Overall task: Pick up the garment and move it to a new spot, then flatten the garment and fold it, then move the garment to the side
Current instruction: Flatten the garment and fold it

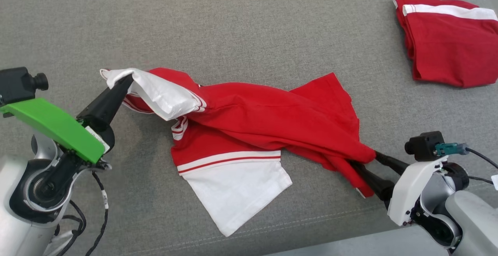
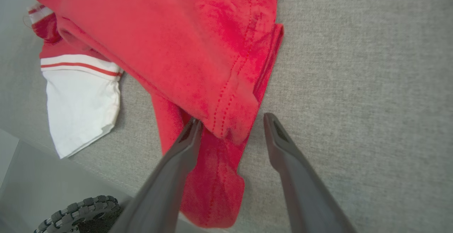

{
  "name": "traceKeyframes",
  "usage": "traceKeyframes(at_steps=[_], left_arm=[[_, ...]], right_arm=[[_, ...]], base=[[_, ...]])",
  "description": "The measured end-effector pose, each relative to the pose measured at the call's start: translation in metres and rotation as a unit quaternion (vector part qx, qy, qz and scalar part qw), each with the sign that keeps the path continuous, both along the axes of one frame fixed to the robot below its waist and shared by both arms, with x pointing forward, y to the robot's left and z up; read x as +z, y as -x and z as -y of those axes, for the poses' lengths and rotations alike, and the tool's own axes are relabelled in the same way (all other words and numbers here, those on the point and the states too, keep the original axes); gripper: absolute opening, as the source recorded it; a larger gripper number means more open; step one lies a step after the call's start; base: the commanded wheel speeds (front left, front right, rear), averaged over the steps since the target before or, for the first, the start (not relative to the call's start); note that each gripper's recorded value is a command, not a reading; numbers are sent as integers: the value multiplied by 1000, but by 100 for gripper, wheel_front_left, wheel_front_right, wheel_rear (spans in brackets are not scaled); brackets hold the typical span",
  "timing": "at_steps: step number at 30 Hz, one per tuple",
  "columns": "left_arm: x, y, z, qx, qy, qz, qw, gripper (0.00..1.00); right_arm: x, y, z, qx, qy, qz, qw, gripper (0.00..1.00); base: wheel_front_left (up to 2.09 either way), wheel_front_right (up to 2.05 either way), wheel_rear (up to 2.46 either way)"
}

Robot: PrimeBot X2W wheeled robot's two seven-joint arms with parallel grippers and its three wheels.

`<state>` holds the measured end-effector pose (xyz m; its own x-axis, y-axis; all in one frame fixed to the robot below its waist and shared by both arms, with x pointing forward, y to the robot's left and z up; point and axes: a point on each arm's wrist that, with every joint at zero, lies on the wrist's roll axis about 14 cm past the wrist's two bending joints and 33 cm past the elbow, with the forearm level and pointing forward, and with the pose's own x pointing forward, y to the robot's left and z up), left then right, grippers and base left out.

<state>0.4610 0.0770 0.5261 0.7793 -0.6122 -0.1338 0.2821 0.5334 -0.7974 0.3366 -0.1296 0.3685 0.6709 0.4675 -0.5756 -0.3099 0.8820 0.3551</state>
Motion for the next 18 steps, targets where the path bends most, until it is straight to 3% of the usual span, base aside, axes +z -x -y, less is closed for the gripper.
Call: traceKeyframes(at_steps=[9,12,18], left_arm=[[-5,40,12,-52,2,-9,999,0],[6,45,4,-41,7,10,999,0],[17,49,-15,-13,6,26,1000,0]], right_arm=[[19,-29,30,-20,32,53,998,100],[27,-45,36,-28,44,79,995,100],[21,-47,17,-2,36,70,997,100]], base=[[0,0,0],[0,0,0],[0,0,0]])
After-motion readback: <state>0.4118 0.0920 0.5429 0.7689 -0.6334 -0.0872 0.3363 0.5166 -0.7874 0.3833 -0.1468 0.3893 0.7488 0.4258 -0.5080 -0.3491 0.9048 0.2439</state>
